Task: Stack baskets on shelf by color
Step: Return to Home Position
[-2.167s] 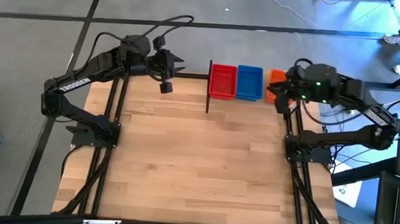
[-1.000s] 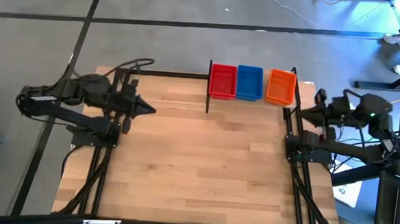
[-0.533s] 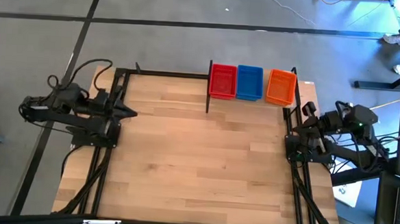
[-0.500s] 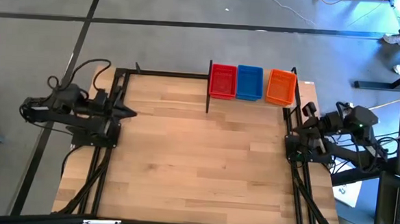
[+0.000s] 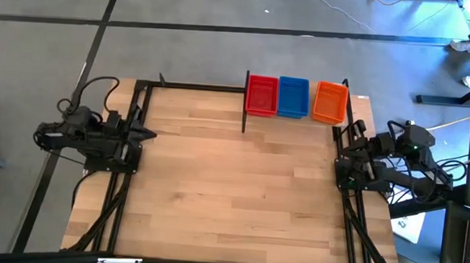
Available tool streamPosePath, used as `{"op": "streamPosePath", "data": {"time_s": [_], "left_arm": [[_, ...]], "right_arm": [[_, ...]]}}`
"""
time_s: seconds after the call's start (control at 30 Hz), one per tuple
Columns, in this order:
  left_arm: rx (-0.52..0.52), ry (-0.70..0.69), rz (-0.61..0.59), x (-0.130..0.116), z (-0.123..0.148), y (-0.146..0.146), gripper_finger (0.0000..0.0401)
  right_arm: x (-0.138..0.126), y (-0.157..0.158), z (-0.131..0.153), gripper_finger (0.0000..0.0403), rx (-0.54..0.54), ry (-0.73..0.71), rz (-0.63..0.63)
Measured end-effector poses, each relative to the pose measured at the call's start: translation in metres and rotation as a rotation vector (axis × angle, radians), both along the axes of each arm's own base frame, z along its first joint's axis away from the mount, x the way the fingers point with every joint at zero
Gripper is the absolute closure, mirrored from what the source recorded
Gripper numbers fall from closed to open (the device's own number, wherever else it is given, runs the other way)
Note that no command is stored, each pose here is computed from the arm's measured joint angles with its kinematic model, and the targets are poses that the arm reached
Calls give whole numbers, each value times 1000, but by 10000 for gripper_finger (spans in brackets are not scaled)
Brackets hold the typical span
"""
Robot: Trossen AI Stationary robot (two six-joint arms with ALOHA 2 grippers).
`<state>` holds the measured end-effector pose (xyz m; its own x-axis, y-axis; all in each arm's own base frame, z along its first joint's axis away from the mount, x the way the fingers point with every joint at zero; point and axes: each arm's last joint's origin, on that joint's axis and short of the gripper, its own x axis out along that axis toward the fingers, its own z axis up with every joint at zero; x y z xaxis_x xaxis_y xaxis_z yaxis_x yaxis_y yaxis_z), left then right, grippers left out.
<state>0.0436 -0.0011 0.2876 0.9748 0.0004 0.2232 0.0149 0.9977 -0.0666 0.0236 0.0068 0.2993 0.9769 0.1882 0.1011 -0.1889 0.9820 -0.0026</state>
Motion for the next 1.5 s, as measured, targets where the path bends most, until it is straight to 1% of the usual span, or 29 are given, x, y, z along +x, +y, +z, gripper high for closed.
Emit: {"op": "streamPosePath", "data": {"time_s": [0.17,0.3,0.37,0.5,0.67,0.73,0.87,1.03,1.1,1.17,1.3,1.4,1.5], "left_arm": [[60,24,15,2,-4,0,401],[78,58,18,8,-14,0,401],[92,62,22,11,-18,-1,401],[123,112,67,20,-35,0,401],[130,116,91,30,-52,0,401],[128,87,93,34,-57,0,400],[129,41,95,42,-74,-1,401],[96,-19,92,50,-97,-2,401],[92,-11,86,51,-99,-2,400],[102,-15,71,51,-99,-2,400],[131,-7,64,51,-100,-3,399],[157,30,66,52,-103,-3,400],[158,31,71,52,-103,-3,399]], "right_arm": [[3,-1,-1,403,-7,-14,-18],[12,-5,-7,403,-17,-70,-31],[21,-7,-16,403,-22,-86,-35],[37,-12,-36,403,-35,-136,-36],[53,-16,-66,403,-28,-124,-35],[57,-18,-77,403,-28,-121,-35],[62,-19,-89,403,-39,-149,-36],[66,-20,-103,403,-36,-126,-40],[69,-22,-113,403,-27,-107,-59],[69,-22,-114,403,-27,-101,-62],[69,-22,-114,403,-70,-103,-61],[69,-22,-116,403,-68,-88,-61],[69,-22,-117,403,-68,-77,-62]]}}
